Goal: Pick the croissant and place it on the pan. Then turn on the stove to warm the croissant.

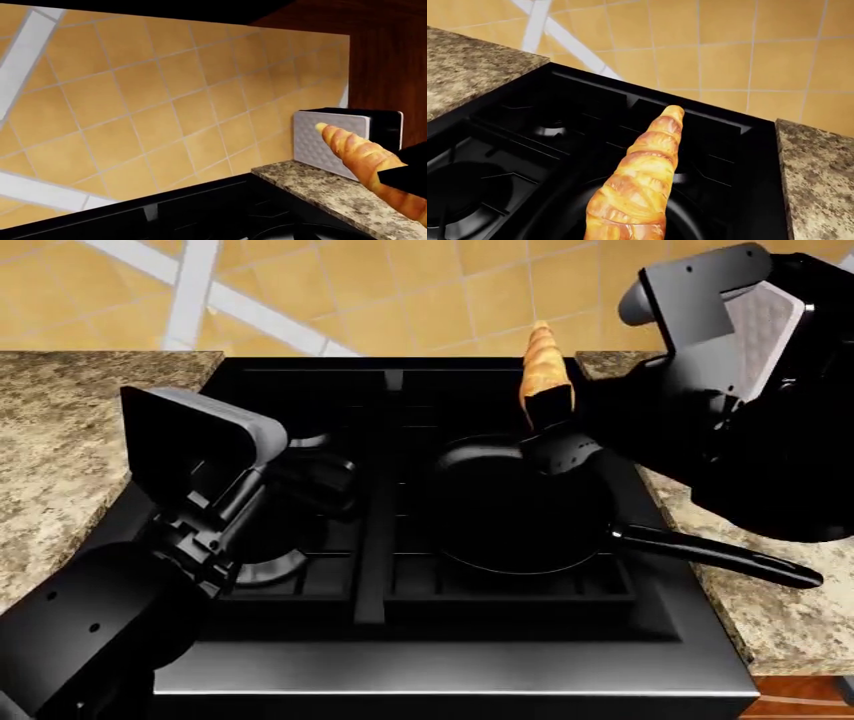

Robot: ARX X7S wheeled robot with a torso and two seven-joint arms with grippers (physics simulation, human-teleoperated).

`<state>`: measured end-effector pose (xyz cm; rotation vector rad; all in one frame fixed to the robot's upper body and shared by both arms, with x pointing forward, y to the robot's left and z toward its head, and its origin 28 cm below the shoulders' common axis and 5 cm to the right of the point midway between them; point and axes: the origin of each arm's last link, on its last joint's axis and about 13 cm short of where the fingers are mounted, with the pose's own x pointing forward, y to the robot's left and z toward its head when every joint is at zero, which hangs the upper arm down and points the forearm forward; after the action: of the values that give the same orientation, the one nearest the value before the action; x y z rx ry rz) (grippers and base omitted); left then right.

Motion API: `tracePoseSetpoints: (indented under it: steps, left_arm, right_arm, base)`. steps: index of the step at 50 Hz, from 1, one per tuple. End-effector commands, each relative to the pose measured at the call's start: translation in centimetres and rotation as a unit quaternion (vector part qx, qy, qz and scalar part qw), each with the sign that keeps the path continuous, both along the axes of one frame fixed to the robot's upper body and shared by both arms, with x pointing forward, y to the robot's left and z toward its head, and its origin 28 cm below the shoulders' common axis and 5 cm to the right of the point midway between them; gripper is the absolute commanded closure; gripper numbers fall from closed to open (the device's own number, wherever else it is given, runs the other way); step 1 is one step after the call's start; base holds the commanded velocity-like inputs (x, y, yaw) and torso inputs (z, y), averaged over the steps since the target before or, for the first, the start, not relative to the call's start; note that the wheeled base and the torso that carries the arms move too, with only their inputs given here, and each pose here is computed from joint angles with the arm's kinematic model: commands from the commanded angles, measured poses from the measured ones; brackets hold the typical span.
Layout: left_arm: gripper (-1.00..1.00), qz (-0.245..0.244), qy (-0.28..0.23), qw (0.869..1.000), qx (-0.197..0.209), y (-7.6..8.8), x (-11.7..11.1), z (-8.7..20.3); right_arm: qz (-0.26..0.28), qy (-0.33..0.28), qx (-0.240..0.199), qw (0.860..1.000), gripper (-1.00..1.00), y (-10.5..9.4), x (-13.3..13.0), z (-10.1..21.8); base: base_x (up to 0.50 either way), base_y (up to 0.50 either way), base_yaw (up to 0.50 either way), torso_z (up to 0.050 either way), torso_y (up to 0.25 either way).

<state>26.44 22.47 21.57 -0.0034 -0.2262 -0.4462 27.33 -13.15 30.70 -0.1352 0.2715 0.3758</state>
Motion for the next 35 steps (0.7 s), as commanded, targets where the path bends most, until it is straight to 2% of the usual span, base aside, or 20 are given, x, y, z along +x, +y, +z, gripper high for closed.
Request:
tracePoseSetpoints:
  steps: [1, 25, 35]
  left_arm:
    - [-1.00, 0.001, 0.000, 1.000, -0.002, 0.1, 0.1, 0.1]
    - [-1.00, 0.009, 0.000, 1.000, -0.005, 0.2, 0.8, 0.3]
    - [-1.00, 0.015, -0.004, 1.000, -0.006, 0.2, 0.9, 0.5]
  right_arm:
    - [0.001, 0.012, 0.009, 1.000, 1.00, -0.6, 1.7, 0.4]
    - [0.008, 0.059, 0.022, 0.998, 1.00, -1.6, 5.4, -0.6]
    - [0.020, 0.076, -0.001, 0.997, 1.00, -1.8, 5.7, 0.3]
  base:
    - [0.00, 0.00, 0.00, 0.000, 0.000]
    - [0.00, 0.00, 0.00, 0.000, 0.000]
    - [0.00, 0.00, 0.00, 0.000, 0.000]
